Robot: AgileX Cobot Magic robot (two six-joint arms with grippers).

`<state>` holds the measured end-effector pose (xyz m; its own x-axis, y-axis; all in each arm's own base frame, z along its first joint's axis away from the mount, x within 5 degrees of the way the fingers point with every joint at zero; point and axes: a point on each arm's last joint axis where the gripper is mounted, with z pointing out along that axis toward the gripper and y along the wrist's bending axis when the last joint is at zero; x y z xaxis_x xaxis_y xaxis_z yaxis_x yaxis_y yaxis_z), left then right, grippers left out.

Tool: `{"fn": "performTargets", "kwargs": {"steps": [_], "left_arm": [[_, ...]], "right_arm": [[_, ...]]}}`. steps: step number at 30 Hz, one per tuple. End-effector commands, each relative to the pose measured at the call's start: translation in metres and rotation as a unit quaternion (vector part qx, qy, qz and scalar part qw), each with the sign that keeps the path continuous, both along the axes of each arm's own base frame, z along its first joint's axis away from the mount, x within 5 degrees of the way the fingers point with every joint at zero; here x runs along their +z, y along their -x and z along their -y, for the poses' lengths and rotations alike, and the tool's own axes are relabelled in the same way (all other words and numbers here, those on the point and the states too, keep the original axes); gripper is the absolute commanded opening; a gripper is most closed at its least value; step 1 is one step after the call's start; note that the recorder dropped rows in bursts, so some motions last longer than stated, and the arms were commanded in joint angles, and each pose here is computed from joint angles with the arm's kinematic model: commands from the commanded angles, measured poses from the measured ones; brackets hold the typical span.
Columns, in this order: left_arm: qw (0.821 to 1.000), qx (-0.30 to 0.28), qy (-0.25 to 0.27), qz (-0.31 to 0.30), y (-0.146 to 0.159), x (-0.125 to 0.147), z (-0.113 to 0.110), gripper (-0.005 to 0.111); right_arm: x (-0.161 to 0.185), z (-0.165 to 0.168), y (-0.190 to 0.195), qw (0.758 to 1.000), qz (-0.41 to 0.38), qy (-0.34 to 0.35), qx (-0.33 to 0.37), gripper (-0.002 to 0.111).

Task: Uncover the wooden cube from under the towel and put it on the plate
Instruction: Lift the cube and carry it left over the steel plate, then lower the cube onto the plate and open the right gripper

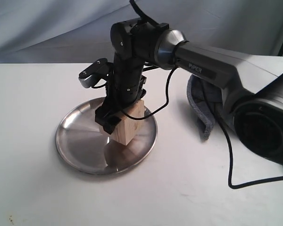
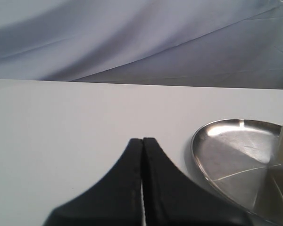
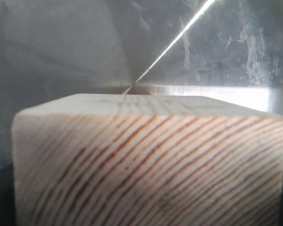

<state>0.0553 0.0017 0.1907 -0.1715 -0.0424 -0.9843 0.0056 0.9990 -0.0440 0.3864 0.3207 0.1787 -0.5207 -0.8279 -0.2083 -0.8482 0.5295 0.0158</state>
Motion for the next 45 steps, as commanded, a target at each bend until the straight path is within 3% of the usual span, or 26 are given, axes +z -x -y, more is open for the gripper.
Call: {"fn": "performTargets", "kwargs": {"steps": [1,10,12,22,31,37,45], "left_arm": [[1.000,0.000,0.004,0.005,0.000,0.000,0.000,0.000],[1.000,-0.001,0.003,0.005,0.000,0.000,0.000,0.000],[1.000,-0.001,0.003,0.005,0.000,0.000,0.000,0.000],[1.000,-0.001,0.003,0.005,0.000,0.000,0.000,0.000],[1.000,-0.001,0.004,0.005,0.000,0.000,0.000,0.000],[1.000,-0.001,0.003,0.005,0.000,0.000,0.000,0.000],[1.000,0.000,0.004,0.005,0.000,0.000,0.000,0.000]], "right_arm": [[0.003,-0.005,-0.005,0.999,0.021,-0.025,-0.018,0.000],[0.001,-0.007,-0.008,0.998,0.027,-0.035,-0.043,0.000],[-0.003,-0.007,-0.008,0.998,0.025,-0.031,-0.043,0.006],[-0.007,-0.008,-0.008,0.998,0.018,-0.033,-0.045,0.063],[-0.007,-0.011,-0.006,0.997,0.006,-0.050,-0.049,0.094],[0.007,-0.006,-0.008,0.998,0.035,-0.036,-0.043,0.098],[0.070,0.000,0.000,0.992,0.092,-0.082,-0.038,0.098]]}}
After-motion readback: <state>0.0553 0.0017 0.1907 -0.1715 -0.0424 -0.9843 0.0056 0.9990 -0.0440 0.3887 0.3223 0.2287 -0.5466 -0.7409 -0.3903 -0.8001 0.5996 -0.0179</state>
